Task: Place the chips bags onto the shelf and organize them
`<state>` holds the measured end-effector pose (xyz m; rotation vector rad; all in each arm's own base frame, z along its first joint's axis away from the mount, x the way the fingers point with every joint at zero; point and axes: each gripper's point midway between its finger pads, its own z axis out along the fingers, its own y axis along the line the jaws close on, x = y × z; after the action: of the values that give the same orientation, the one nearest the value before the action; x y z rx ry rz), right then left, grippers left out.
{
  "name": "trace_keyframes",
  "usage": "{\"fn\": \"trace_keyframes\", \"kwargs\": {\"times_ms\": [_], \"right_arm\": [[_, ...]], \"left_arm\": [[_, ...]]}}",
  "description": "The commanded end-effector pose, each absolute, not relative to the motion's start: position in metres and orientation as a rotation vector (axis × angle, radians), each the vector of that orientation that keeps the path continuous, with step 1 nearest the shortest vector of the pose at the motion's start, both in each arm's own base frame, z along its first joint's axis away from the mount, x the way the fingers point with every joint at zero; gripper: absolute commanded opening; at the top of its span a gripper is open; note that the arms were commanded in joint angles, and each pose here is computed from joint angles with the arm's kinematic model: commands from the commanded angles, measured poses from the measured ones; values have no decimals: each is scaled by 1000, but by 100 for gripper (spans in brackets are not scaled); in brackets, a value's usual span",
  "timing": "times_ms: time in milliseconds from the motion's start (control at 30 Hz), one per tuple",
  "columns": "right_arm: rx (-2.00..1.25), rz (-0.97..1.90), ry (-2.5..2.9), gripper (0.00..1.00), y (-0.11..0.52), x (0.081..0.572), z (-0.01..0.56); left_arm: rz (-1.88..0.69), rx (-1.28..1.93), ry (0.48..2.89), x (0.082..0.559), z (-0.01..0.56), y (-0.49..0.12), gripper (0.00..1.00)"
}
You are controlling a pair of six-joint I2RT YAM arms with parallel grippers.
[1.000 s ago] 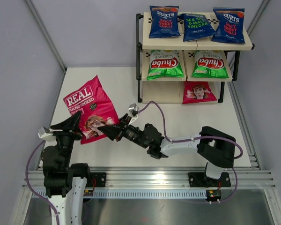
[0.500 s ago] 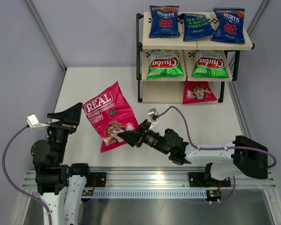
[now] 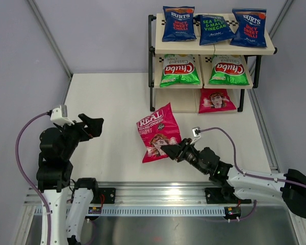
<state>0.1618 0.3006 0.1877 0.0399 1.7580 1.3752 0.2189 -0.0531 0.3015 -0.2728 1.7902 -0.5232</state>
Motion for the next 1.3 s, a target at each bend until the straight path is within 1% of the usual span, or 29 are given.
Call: {"fn": "trace_keyframes", "kwargs": {"times_ms": [0, 100, 200, 233, 467, 800, 833, 900, 933, 967, 1033, 1067, 1133, 1167, 1200, 1267], "right_arm": [[236, 1377, 1679, 20, 276, 188, 205], [338, 1327, 1667, 19, 254, 209, 200], [380, 1315, 1662, 19, 243, 223, 201], [395, 1309, 1654, 19, 238, 231, 204], [459, 1317, 1622, 19, 222, 271, 208], [395, 1328, 1580, 20, 221, 321, 218], [373, 1350, 1553, 20, 223, 324, 228], [390, 1353, 1565, 21, 221, 337, 221], [366, 1372, 1535, 20, 222, 341, 229], [376, 1365, 1552, 20, 223, 348, 220], [375, 1355, 1538, 21, 220, 361, 222], [390, 1341, 1561, 21, 220, 368, 210], [398, 1324, 1544, 23, 219, 380, 210], [408, 1317, 1564, 24, 221, 386, 197], [415, 1313, 1554, 29, 220, 393, 196], [447, 1302, 1569, 31, 220, 403, 178]], "left_arm": [[-407, -129, 1775, 214, 300, -47, 99], [-357, -155, 1789, 217, 282, -39, 99], [-338, -170, 1751, 217, 276, -34, 99], [-321, -187, 1765, 217, 265, -31, 99], [-320, -187, 1736, 213, 269, -31, 99], [-378, -127, 1709, 207, 273, -44, 99], [-381, -123, 1710, 206, 272, -45, 99], [-394, -108, 1707, 204, 273, -48, 99], [-394, -105, 1706, 204, 274, -49, 99], [-400, -98, 1702, 203, 275, -50, 99], [-405, -93, 1700, 202, 274, -51, 99], [-407, -89, 1697, 202, 275, -52, 99], [-411, -85, 1691, 201, 276, -53, 99], [-414, -83, 1693, 201, 275, -53, 99], [-416, -80, 1692, 201, 276, -54, 99], [-421, -72, 1689, 200, 277, -55, 99]]}}
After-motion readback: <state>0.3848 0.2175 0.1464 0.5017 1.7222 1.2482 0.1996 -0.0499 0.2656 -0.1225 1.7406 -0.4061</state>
